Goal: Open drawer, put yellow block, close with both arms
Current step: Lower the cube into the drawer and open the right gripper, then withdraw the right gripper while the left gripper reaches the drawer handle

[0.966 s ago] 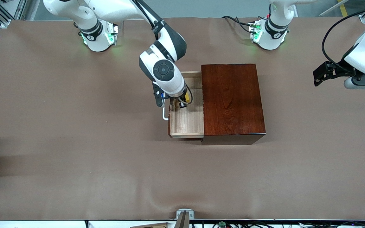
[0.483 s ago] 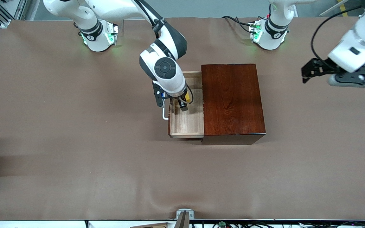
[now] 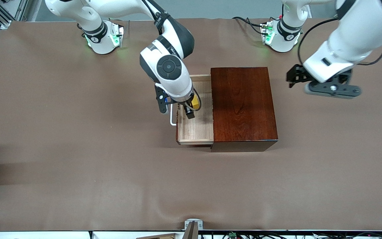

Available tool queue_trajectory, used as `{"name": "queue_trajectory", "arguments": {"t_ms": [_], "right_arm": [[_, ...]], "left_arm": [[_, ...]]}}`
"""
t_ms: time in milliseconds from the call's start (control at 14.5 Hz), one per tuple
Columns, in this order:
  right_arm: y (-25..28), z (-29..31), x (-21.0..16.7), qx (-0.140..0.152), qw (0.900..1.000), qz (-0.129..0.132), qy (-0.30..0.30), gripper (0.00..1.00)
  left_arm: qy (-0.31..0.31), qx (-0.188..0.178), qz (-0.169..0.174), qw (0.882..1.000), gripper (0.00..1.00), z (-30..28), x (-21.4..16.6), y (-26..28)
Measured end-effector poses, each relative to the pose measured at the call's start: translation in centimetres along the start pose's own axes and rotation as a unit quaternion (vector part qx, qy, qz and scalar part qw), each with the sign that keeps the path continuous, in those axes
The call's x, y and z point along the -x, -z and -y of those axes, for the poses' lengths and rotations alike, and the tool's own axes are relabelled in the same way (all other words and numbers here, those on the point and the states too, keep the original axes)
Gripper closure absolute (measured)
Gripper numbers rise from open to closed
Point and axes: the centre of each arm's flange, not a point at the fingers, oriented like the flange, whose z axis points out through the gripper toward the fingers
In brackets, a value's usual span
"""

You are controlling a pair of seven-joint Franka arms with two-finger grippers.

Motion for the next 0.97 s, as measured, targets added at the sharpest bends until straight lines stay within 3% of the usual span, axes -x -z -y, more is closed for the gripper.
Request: {"name": "queue_trajectory", "arguments": {"t_ms": [276, 621, 966], "right_arm": [[2.8, 2.0, -2.4, -0.02, 1.0, 0.01, -0.007, 0.0], [7.3, 4.3, -6.5, -0.046, 0.999, 0.02, 0.01, 0.0], [10.4, 5.3, -10.5, -0.034, 0.998, 0.013, 0.055, 0.0]], "left_arm": [[0.012, 0.007, 0.003, 1.0, 0.0, -6.9, -0.3, -2.2], [0.093, 0.017, 0.005, 0.995, 0.0, -16.5, 0.7, -5.1], [0.214, 0.046, 0.001, 0.976, 0.0, -25.0, 0.6, -10.0]]}}
